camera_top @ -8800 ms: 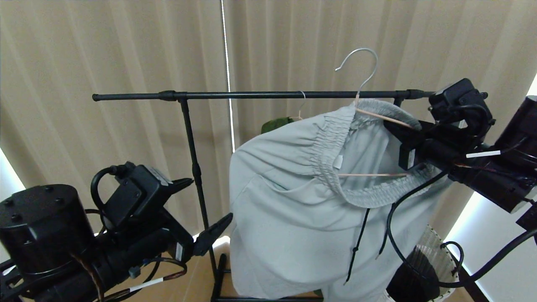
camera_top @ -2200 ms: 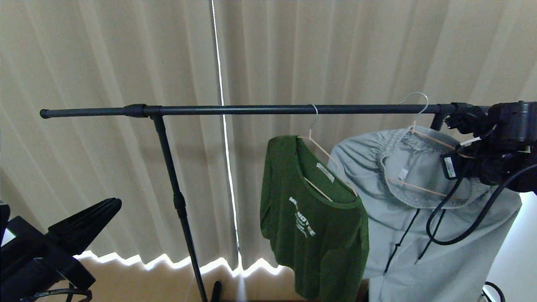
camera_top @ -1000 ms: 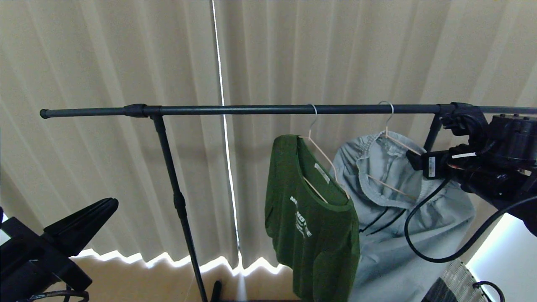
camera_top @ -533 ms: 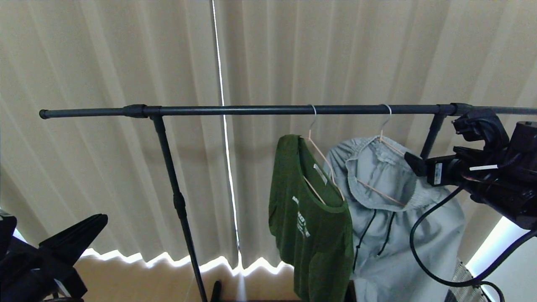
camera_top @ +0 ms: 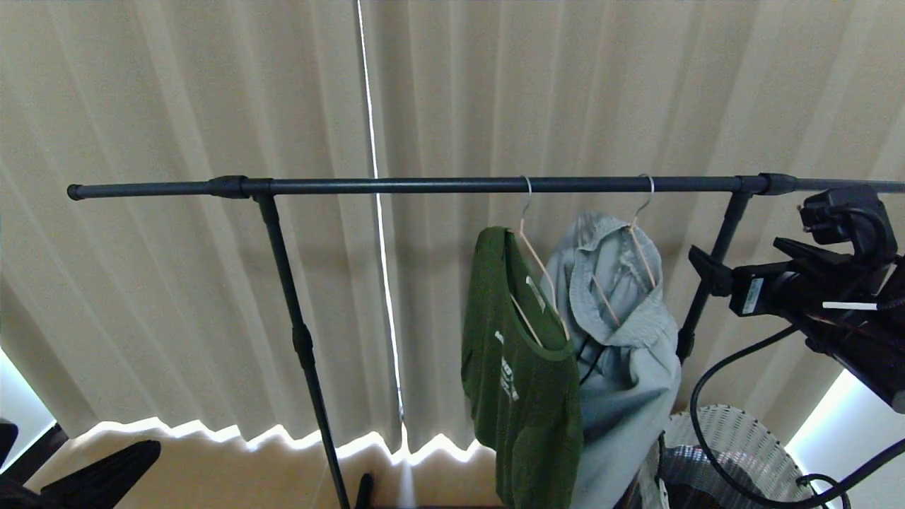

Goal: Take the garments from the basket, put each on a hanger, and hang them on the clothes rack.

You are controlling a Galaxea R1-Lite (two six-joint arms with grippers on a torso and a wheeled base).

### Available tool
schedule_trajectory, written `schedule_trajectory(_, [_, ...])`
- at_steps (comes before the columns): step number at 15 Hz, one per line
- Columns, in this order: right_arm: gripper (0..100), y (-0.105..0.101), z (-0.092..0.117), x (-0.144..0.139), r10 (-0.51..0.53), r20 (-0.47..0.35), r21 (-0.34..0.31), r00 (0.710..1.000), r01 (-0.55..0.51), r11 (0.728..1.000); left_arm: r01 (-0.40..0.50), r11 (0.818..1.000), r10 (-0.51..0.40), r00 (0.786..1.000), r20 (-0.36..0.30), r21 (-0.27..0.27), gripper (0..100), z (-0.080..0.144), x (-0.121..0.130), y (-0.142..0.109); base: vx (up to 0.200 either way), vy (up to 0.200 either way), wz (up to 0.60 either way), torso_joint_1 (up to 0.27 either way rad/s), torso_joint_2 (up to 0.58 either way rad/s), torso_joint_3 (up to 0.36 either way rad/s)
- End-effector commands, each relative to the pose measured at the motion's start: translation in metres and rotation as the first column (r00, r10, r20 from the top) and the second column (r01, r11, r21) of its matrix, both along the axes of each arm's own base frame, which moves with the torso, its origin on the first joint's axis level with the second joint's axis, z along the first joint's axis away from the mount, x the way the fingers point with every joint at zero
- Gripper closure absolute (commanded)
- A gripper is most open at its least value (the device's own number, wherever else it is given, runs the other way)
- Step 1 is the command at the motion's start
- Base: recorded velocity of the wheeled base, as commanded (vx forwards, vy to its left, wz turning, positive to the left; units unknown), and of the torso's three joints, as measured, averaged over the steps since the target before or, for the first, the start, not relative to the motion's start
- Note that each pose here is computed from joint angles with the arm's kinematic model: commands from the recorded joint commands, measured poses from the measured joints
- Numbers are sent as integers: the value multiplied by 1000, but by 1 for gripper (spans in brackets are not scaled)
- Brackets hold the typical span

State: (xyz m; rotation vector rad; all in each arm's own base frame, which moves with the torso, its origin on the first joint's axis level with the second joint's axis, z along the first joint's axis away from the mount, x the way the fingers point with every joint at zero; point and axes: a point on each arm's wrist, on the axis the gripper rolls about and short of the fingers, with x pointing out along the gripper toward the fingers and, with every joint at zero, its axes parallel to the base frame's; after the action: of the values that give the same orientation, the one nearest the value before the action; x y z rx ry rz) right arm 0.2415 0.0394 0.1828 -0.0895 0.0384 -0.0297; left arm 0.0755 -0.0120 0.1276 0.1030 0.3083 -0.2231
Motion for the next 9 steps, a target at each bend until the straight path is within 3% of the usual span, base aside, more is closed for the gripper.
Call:
schedule_trajectory(1, [0, -2, -2, -20, 7, 24, 5, 1000, -7, 1000, -47, 999, 48, 997, 63, -18, 100, 7, -30, 6, 0, 0, 0, 0, 0, 0])
schedule_trajectory(4, [0, -11, -10, -68, 19, 28, 3, 999, -19, 1000, -163, 986, 163, 987, -13, -19, 100, -7, -49, 10, 0, 0, 0, 0, 0, 0])
schedule_trajectory(9, [0, -23, -43, -131, 28, -25, -9, 999, -29, 1000, -287, 958, 287, 958, 25, -28, 100, -25, -78, 13, 0, 0, 0, 0, 0, 0])
